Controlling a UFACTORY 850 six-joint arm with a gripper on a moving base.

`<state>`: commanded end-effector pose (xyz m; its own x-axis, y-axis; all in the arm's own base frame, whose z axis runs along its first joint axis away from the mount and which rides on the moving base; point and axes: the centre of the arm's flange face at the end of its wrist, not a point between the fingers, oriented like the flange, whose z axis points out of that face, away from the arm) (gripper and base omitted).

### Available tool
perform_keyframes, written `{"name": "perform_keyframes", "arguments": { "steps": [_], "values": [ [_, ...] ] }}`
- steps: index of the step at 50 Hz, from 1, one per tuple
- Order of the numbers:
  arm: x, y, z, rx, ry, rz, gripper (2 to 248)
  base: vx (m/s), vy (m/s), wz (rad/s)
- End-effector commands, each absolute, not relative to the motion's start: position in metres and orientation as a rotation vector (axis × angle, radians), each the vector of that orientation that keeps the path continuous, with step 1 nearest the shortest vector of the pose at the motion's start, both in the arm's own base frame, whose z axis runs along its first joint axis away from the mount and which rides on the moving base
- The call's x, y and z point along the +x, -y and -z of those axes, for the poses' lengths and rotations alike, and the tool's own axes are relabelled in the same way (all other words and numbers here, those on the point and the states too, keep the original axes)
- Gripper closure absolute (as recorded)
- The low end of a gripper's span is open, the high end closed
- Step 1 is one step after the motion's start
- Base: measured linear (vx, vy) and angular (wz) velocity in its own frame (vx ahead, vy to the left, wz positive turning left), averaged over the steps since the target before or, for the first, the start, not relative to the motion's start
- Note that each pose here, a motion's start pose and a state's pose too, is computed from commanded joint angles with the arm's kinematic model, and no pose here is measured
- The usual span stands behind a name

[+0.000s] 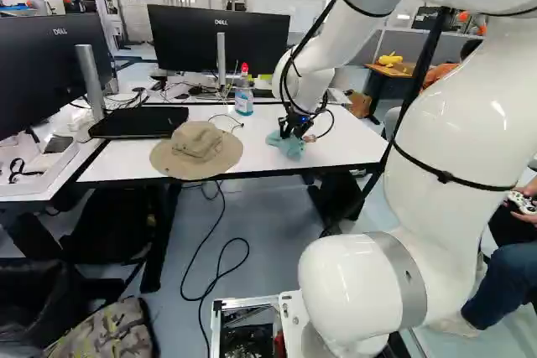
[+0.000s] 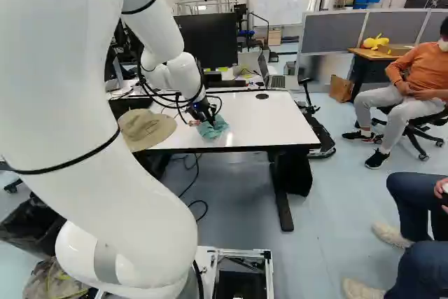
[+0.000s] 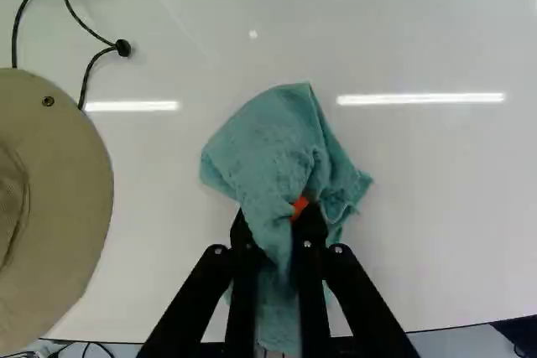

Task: Clean the table with the green towel

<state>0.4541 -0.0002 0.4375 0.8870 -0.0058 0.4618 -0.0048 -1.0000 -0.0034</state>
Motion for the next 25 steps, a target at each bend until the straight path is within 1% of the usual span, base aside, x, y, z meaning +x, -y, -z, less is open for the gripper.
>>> {"name": "perform_keyframes", "arguments": {
  "steps": [25],
  "values": [
    [0.497,0.0,-0.438,-3.045,-0.009,0.763,201,0.0,0.0,0.0]
  ]
}}
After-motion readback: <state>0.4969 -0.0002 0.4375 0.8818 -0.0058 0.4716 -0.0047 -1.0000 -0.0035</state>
